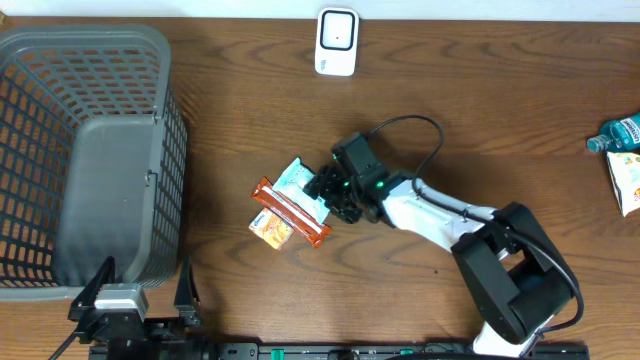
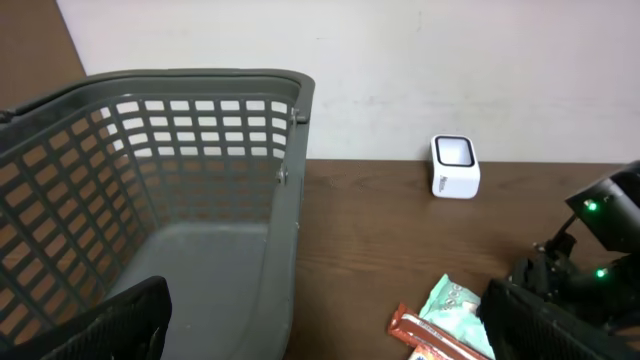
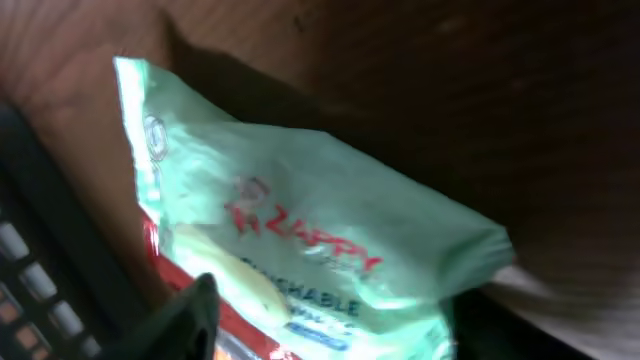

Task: Scan the item barcode

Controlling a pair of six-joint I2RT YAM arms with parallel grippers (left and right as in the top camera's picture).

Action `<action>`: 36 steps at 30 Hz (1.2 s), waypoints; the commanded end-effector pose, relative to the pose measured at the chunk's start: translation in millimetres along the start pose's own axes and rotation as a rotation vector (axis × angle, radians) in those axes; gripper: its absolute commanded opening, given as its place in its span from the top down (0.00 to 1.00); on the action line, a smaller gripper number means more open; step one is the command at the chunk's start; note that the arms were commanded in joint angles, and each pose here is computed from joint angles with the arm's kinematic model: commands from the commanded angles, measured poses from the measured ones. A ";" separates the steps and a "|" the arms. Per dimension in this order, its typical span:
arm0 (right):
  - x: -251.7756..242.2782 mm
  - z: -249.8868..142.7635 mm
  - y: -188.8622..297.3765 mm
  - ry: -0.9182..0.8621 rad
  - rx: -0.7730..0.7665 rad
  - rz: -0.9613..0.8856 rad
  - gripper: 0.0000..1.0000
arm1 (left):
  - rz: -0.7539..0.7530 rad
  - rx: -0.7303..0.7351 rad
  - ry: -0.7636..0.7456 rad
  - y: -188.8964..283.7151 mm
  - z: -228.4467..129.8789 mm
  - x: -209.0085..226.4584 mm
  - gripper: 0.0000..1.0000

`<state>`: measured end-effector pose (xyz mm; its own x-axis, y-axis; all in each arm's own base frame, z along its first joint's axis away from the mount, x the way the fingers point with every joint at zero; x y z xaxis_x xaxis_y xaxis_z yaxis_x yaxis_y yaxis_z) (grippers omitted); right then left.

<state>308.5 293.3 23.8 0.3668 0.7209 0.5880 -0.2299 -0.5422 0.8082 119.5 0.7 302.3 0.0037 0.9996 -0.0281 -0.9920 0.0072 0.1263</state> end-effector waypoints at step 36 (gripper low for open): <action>-11.8 -37.0 171.2 -0.677 0.643 0.184 0.99 | 0.004 -0.012 0.006 2.0 2.5 0.5 0.02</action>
<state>235.8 202.8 139.4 0.8036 0.3751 0.4622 0.1059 -0.8542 0.5091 119.5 0.7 302.4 0.0037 0.9996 -0.0277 -0.9920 0.0072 0.1260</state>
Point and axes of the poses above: each gripper's point midway between its finger pads, its own y axis back along the fingers, its own x axis along the line the jaws close on, z = x × y, the point moved 1 cm from there along y, back along the fingers, and after that the axes turned 1 degree about y, right-handed, at the moved point
